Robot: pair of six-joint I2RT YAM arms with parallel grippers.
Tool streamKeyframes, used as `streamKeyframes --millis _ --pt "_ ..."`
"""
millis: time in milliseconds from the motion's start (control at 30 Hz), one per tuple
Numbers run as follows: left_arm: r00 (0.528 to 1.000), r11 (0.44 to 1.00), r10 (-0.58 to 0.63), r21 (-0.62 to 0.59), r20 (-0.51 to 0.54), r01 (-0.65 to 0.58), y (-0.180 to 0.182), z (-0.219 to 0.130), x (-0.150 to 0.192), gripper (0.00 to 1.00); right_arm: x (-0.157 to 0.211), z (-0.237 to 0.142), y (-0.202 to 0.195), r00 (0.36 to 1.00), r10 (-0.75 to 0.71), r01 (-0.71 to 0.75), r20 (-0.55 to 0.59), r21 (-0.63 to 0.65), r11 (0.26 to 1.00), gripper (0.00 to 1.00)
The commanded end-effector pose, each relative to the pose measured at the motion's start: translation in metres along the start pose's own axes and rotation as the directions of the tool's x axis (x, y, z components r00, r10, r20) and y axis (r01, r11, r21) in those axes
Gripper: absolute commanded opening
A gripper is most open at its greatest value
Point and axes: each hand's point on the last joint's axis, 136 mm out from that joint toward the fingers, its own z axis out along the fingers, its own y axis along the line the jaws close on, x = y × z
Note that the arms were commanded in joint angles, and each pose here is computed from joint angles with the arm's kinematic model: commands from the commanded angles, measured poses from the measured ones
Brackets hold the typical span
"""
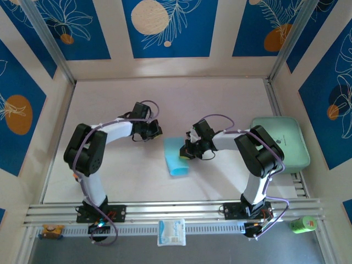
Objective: Fold a paper plane with a square sheet of paper (pick it up from the middle)
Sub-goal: First fold the square sheet of paper in half at the center of the table.
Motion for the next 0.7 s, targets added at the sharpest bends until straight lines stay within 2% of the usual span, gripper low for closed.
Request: streamKeyframes --millis 0,133,233,667 --pt "0.997 0.992 0.027 0.122 -0.067 -0.019 -0.024 -0.001 0.038 0.00 0.025 0.002 -0.045 0.992 0.118 -0.110 -0.041 0.158 0.981 0.00" --pt "0.993 0.980 0.018 0.199 -0.114 0.005 -0.032 0.006 0.069 0.00 0.026 0.002 -0.045 0.992 0.117 -0.109 -0.042 0.160 0.981 0.00" --pt "0.993 0.977 -0.005 0.211 -0.119 0.030 -0.027 0.009 0.078 0.00 0.027 0.002 -0.047 0.992 0.120 -0.112 -0.041 0.163 0.980 0.00" --pt "0.989 0.996 -0.018 0.088 -0.144 0.031 0.016 0.023 0.095 0.00 0.028 0.003 -0.048 0.992 0.120 -0.112 -0.043 0.163 0.980 0.00"
